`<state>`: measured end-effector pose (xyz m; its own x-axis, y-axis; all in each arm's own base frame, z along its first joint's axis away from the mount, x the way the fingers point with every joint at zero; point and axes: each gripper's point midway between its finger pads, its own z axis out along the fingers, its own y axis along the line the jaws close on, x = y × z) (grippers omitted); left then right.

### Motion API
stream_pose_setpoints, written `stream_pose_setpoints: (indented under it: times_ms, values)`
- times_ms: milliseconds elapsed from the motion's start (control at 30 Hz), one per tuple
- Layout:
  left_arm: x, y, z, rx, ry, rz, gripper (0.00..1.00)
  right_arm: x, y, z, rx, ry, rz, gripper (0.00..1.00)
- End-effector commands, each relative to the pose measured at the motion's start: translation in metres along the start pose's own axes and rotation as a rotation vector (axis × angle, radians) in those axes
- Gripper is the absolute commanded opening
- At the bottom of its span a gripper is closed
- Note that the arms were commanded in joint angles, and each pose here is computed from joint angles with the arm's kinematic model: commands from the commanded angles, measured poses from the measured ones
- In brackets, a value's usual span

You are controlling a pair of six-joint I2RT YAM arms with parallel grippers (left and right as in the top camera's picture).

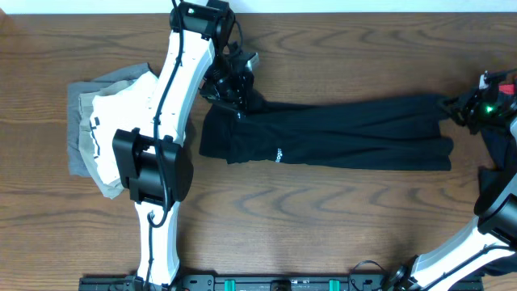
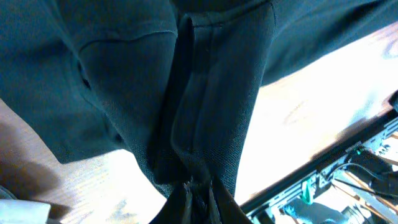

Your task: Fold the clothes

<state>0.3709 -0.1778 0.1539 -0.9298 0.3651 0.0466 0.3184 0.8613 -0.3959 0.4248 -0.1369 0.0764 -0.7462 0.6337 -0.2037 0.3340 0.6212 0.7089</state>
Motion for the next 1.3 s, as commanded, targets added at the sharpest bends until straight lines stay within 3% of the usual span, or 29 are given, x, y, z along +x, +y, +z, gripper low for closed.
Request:
stream_pose_setpoints:
  times_ms: [0, 367, 467, 533, 633, 833, 1067, 1167, 1267]
  values:
    - [0.010, -0.012, -0.005, -0.006, 0.006, 0.039, 0.10, 0.000, -0.008, -0.007, 0.074, -0.007, -0.056, 0.01]
    - [0.032, 0.000, 0.030, -0.109, 0.140, -0.003, 0.12, 0.013, -0.011, -0.007, 0.090, 0.040, -0.026, 0.02]
    - [0.037, 0.008, 0.028, -0.158, 0.158, -0.026, 0.37, 0.016, -0.012, -0.007, 0.096, 0.050, -0.016, 0.15]
    - [0.039, 0.022, 0.025, -0.241, 0.165, -0.059, 0.46, 0.016, -0.014, -0.008, 0.102, 0.053, -0.013, 0.22]
    - [0.041, 0.043, 0.018, -0.349, 0.162, -0.109, 0.46, 0.020, -0.015, -0.009, 0.105, 0.065, -0.009, 0.35]
    - [0.023, 0.057, 0.014, -0.335, 0.072, -0.178, 0.46, 0.029, -0.024, -0.010, 0.155, 0.098, -0.006, 0.50]
    - [-0.024, 0.045, 0.024, -0.258, -0.099, -0.080, 0.56, 0.035, -0.043, -0.015, 0.271, 0.119, 0.005, 0.67]
    - [-0.028, 0.043, 0.029, -0.258, -0.109, -0.067, 0.59, 0.031, -0.069, -0.024, 0.431, 0.095, 0.031, 0.73]
    - [-0.026, 0.045, 0.034, -0.259, -0.099, -0.067, 0.60, 0.023, -0.075, -0.025, 0.464, 0.069, 0.006, 0.77]
